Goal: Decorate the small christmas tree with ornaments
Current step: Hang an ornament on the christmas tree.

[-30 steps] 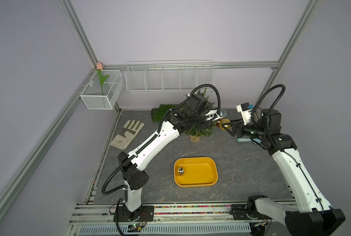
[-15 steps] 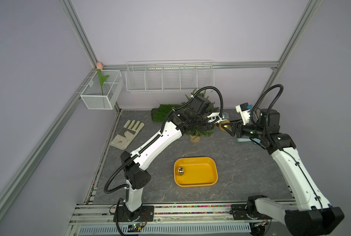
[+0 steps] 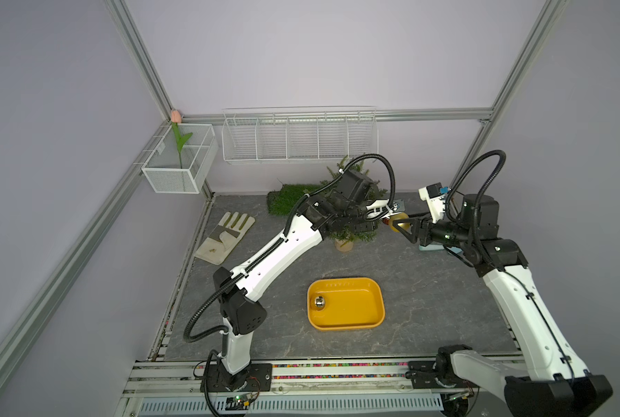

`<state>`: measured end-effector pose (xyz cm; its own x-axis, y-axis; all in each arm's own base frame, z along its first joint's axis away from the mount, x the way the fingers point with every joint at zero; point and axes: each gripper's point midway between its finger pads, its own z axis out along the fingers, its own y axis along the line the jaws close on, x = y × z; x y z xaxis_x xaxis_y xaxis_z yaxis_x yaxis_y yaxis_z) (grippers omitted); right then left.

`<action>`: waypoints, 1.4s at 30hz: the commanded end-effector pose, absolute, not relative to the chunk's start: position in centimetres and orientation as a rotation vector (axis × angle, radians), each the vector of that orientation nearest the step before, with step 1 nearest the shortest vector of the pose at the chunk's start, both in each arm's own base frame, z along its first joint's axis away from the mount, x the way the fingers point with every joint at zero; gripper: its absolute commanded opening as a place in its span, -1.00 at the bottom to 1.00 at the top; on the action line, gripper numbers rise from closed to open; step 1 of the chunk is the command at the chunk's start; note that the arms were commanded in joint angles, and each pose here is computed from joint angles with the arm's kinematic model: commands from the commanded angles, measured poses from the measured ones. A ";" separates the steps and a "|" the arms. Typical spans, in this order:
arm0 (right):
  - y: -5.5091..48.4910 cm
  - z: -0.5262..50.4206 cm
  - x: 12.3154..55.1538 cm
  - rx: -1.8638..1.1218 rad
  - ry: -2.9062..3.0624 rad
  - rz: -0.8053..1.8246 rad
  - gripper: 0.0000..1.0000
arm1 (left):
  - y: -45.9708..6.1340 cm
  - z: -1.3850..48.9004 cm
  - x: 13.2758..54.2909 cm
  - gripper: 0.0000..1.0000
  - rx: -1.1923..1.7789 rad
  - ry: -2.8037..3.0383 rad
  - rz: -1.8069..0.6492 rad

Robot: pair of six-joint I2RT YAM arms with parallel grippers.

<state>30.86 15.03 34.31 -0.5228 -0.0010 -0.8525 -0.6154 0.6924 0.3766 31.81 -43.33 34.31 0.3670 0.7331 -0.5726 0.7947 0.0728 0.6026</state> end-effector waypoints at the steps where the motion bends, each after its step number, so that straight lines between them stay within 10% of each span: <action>1: 15.0 33.6 30.6 -0.487 2.001 0.843 -0.20 | -43.1 34.7 31.4 -1.00 1.691 1.356 -0.053; 42: 15.6 33.8 30.5 -0.510 1.979 0.897 -0.21 | -42.7 34.7 31.7 -1.00 1.662 1.351 -0.006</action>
